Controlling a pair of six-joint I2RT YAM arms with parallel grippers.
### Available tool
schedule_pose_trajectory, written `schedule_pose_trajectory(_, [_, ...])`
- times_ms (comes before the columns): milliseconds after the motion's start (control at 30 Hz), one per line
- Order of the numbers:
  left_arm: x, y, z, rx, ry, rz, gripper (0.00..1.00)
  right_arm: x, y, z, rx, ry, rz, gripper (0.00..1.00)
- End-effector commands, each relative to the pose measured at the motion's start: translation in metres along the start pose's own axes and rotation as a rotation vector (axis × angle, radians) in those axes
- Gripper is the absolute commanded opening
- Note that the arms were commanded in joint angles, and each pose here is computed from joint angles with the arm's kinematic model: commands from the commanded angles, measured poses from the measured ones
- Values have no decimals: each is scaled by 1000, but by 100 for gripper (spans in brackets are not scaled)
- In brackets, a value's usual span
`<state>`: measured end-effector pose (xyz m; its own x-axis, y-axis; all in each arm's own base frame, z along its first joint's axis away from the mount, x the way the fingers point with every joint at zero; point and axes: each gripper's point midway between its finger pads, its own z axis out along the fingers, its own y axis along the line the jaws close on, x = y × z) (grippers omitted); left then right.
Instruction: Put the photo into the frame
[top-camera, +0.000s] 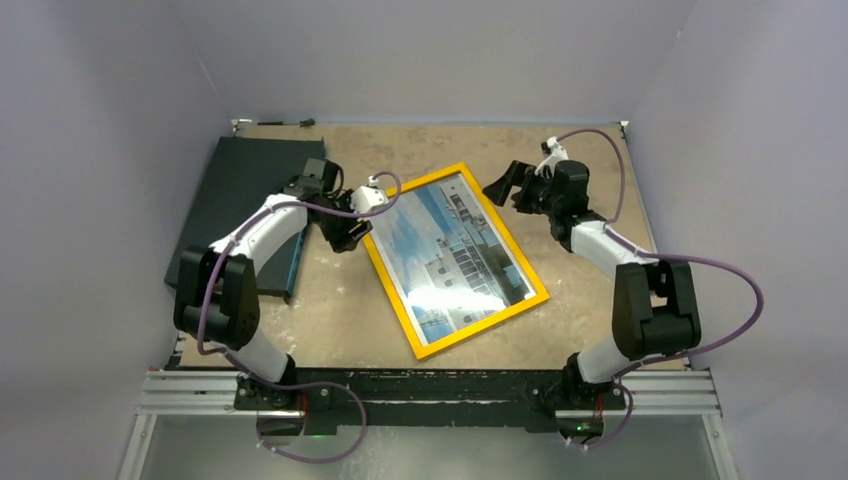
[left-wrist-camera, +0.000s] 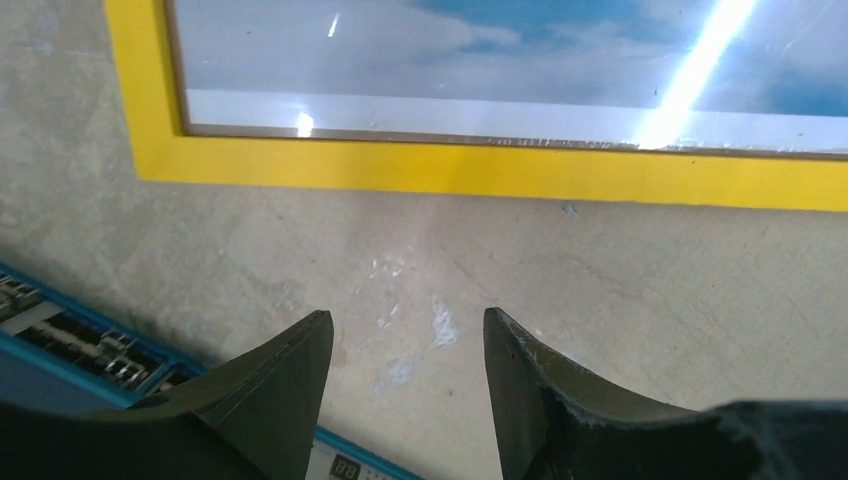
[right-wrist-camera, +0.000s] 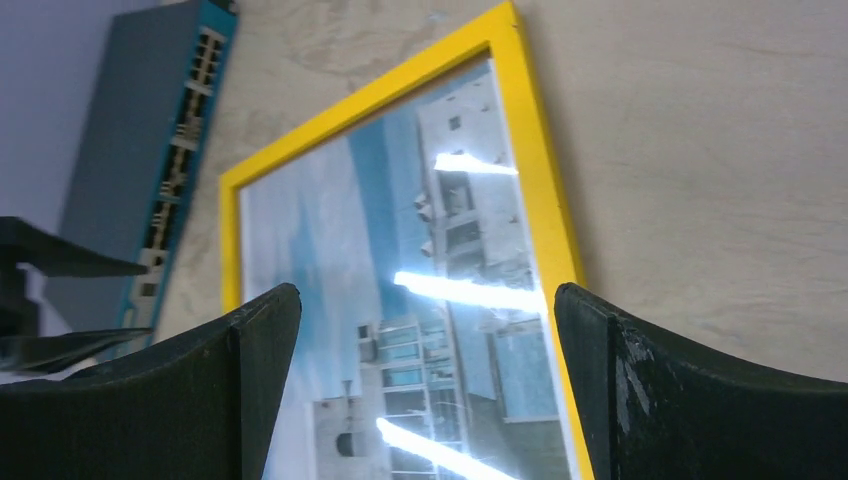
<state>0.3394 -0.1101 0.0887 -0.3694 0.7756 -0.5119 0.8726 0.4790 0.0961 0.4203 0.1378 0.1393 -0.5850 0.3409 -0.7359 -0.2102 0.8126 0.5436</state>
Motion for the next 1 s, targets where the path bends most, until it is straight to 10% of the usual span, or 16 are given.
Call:
schedule_pose_trajectory(0, [-10, 8, 12, -5, -3, -86, 55, 1, 27, -3, -132, 48, 122, 99])
schedule_pose_trajectory(200, [-25, 31, 6, -86, -36, -208, 61, 0, 56, -6, 81, -40, -20, 99])
schedule_pose_trajectory(500, [-3, 97, -46, -344, -363, -525, 76, -55, -74, -107, 654, -682, 19, 99])
schedule_pose_trajectory(967, [78, 93, -22, -721, -550, -683, 84, -80, -135, -122, 800, -796, -139, 99])
